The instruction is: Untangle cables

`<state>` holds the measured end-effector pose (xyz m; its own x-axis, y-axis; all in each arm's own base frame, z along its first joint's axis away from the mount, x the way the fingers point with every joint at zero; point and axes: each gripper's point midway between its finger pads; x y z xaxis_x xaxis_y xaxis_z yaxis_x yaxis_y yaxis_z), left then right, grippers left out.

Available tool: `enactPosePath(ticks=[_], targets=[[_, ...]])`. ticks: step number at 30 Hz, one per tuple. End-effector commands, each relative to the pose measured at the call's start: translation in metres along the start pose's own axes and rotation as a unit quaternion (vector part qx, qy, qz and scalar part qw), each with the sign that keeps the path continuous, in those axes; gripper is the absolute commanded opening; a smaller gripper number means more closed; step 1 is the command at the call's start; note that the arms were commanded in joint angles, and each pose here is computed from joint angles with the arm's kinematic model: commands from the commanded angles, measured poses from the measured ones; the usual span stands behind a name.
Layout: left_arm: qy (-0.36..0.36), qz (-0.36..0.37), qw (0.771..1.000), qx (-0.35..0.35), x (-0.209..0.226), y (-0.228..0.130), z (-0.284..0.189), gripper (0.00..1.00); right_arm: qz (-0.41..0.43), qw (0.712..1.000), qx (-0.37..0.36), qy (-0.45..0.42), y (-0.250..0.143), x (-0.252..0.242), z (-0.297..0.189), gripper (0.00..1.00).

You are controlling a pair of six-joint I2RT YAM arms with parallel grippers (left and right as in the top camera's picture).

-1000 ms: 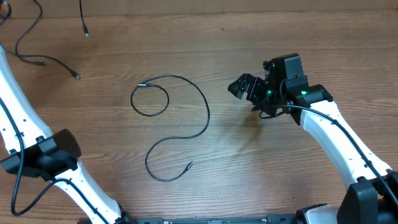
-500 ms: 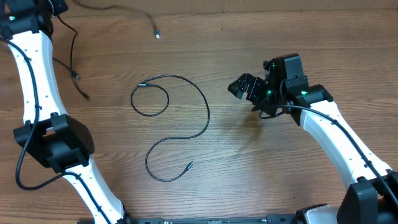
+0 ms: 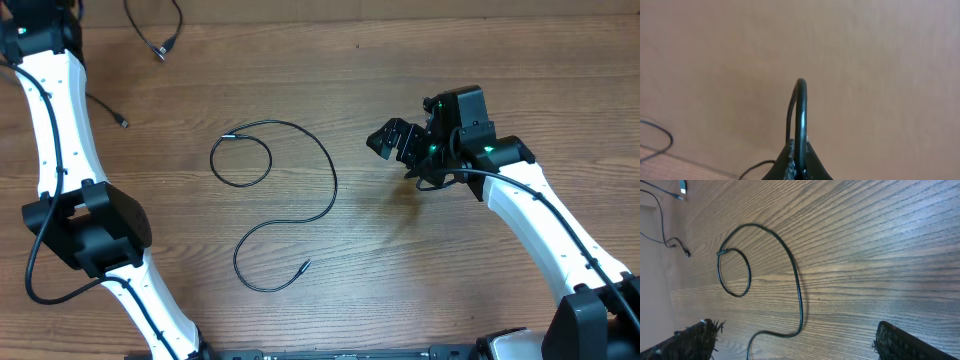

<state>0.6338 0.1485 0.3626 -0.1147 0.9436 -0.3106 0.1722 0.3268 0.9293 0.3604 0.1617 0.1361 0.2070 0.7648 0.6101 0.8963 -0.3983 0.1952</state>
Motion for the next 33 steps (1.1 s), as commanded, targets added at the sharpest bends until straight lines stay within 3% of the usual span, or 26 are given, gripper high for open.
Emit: enactPosePath(ticks=[1, 10, 15, 18, 24, 27, 33], targets=[[-0.030, 0.082, 0.994, 0.068, -0.017, -0.048, 0.014, 0.04, -0.003, 1.000, -0.003, -0.001, 0.001, 0.002, 0.001, 1.00], [-0.018, 0.063, 0.968, 0.242, 0.002, -0.186, 0.042, 0.04, -0.003, 1.000, -0.003, -0.001, 0.001, 0.002, 0.001, 1.00], [0.085, 0.043, 0.945, 0.312, 0.051, -0.246, 0.043, 0.04, -0.003, 1.000, -0.003, 0.000, 0.001, 0.002, 0.001, 1.00], [0.152, 0.014, 0.932, 0.329, 0.073, -0.262, 0.036, 0.04, -0.003, 1.000, -0.003, -0.001, 0.001, 0.002, 0.001, 1.00], [0.192, -0.028, 0.925, 0.328, 0.081, -0.265, 0.030, 0.04, -0.003, 1.000, -0.003, 0.000, 0.001, 0.002, 0.001, 1.00], [0.296, -0.061, 0.894, 0.329, 0.109, -0.275, 0.008, 0.04, -0.003, 1.000, -0.003, -0.001, 0.001, 0.002, 0.001, 1.00], [0.329, -0.070, 0.866, 0.370, 0.124, -0.321, -0.010, 0.05, -0.003, 1.000, -0.003, -0.001, 0.001, 0.002, 0.001, 1.00]])
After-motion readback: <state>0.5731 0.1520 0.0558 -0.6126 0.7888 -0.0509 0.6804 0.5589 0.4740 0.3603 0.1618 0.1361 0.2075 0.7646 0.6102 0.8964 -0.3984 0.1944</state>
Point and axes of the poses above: each gripper's point midway between its finger pads, its own z axis out along the fingers, its own x axis along the line the jaws close on, y = z × x, and after that the axes turned 3 degrees about z, right-handed
